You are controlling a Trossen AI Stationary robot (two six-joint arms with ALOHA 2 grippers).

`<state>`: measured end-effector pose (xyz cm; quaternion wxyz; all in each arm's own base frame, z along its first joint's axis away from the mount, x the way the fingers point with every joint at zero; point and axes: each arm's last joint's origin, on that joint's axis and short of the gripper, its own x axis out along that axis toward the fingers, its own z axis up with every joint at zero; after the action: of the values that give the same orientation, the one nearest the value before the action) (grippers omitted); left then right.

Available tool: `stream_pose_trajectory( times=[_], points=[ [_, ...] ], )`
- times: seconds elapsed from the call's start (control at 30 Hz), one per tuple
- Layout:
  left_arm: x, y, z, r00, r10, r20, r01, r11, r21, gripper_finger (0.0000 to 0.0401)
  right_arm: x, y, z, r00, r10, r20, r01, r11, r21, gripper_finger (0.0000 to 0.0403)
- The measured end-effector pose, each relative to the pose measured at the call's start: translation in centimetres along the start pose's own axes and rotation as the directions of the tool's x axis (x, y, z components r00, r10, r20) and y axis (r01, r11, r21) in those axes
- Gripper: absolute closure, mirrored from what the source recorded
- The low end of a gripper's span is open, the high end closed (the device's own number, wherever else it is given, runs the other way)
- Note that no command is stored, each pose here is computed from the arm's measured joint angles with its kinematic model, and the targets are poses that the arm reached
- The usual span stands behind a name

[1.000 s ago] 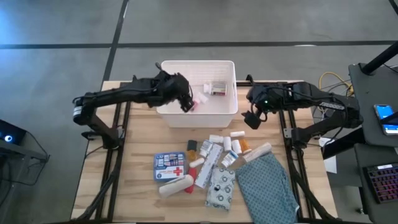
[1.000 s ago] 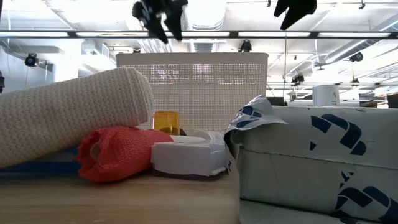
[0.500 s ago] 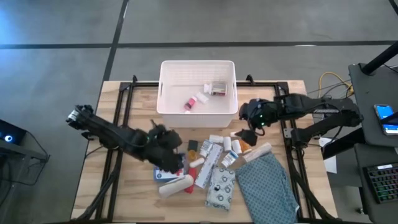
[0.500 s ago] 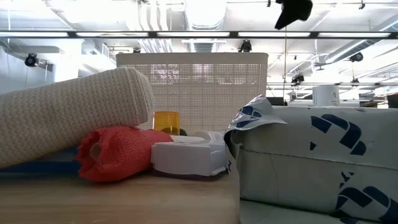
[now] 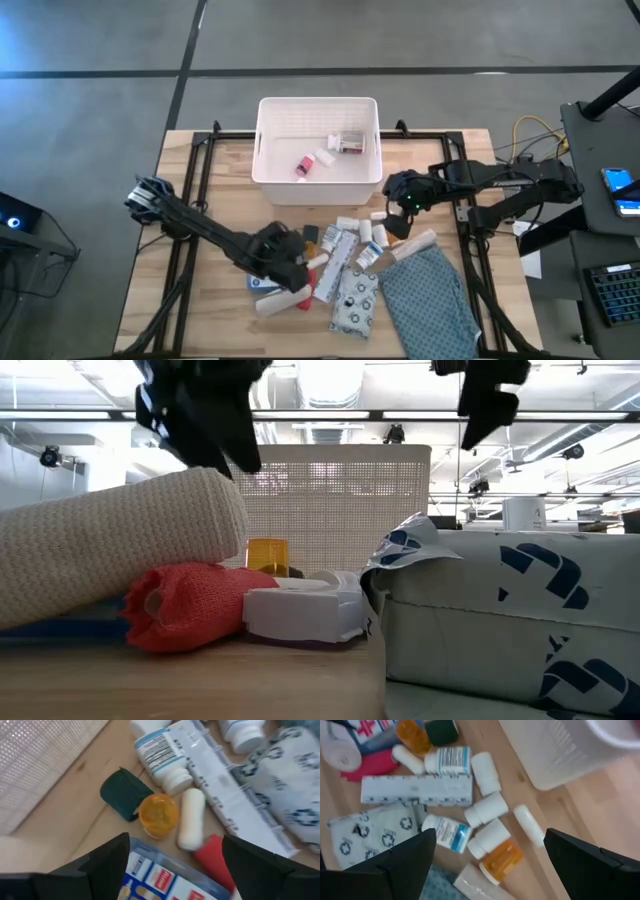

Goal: Pick & place medical supplies in basket/bin
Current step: Put the orange bottle into the white bin

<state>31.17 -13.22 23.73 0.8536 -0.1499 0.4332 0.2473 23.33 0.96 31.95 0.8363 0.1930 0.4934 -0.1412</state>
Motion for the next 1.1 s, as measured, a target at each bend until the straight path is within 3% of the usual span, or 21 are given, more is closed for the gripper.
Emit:
stream_pose_trajectory(
  times=[0.3,0.63,0.87,1.1],
  points=[
    [4.1,-1.6,-0.9,0.999,0.034,0.012,-0.036,0.981,0.191,0.0105,-0.1,0.9,-0.6,1.0,-0.015,0.013,0.016,0.999,-0.046,0.0044],
    [5.3,-0.2,0.6,0.995,0.102,0.021,-0.104,0.991,0.086,0.0105,-0.2,1.8,-1.1,0.998,-0.047,0.044,0.051,0.995,-0.091,0.0044],
    [6.3,0.3,1.2,0.998,0.019,-0.059,-0.015,0.997,0.07,0.0108,0.0,1.8,-1.4,0.998,-0.055,0.04,0.059,0.993,-0.099,0.0044],
    [6.6,0.5,1.1,0.997,0.028,-0.068,-0.022,0.996,0.09,0.0127,0.9,1.5,-2.0,0.996,-0.093,0.013,0.094,0.99,-0.107,0.0044]
  ],
)
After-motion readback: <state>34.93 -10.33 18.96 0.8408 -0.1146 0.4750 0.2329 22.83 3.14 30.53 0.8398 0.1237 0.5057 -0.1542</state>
